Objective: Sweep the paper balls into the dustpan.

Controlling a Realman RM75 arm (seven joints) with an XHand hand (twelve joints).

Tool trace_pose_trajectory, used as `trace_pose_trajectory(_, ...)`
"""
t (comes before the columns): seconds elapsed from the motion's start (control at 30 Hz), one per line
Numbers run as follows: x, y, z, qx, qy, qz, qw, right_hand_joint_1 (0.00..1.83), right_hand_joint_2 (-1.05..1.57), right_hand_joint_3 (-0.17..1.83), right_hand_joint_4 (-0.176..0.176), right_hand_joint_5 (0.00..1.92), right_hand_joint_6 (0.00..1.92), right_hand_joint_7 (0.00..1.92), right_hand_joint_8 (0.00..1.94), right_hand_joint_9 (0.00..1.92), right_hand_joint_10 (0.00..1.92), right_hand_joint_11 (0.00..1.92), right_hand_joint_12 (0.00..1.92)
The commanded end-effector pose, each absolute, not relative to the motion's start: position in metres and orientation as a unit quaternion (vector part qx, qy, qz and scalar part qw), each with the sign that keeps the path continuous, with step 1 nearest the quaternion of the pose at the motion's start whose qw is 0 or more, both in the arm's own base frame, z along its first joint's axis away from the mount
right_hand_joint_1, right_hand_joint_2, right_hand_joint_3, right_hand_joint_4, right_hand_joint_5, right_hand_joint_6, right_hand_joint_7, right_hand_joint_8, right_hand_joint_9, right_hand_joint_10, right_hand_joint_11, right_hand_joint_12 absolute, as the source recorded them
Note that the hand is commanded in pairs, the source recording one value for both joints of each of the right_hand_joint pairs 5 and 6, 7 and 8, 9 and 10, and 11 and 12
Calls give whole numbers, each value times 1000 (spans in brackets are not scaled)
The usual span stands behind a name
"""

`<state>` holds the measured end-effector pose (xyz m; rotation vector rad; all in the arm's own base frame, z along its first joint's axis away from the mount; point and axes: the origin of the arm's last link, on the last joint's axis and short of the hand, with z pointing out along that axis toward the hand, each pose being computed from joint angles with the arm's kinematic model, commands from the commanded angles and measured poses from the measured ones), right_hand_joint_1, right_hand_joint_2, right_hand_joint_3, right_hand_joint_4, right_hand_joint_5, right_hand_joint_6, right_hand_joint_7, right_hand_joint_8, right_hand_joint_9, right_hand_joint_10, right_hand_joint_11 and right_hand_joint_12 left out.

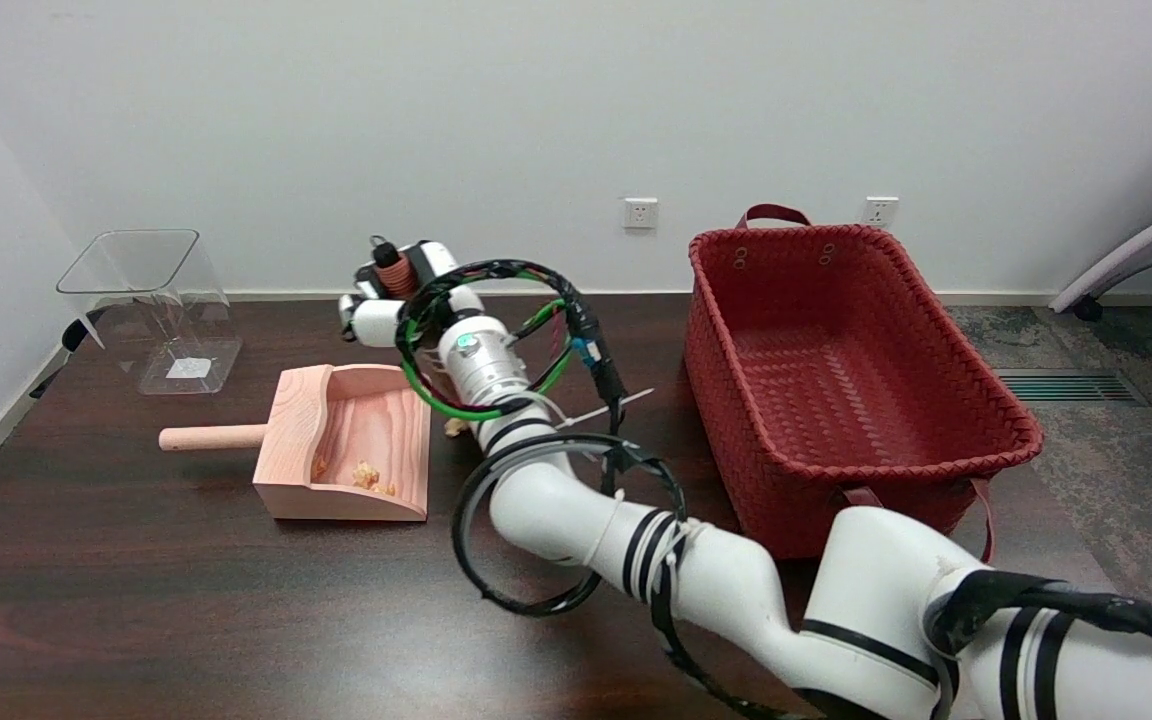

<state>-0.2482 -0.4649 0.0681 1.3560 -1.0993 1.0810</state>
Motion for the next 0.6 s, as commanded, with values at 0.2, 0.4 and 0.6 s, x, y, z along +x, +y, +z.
trace_pose_trajectory(0.2,-214,-432,-13,558,-531,474,427,1317,866,889,0,1920,1920,1920,1920,1920,1920,1920,1920)
trace_pose_trajectory(0.4,-203,-431,-20,559,-538,479,411,1320,843,904,0,1920,1920,1920,1920,1920,1920,1920,1920)
trace_pose_trajectory(0.6,-185,-433,-25,580,-524,483,395,1322,837,910,0,1920,1920,1920,1920,1920,1920,1920,1920)
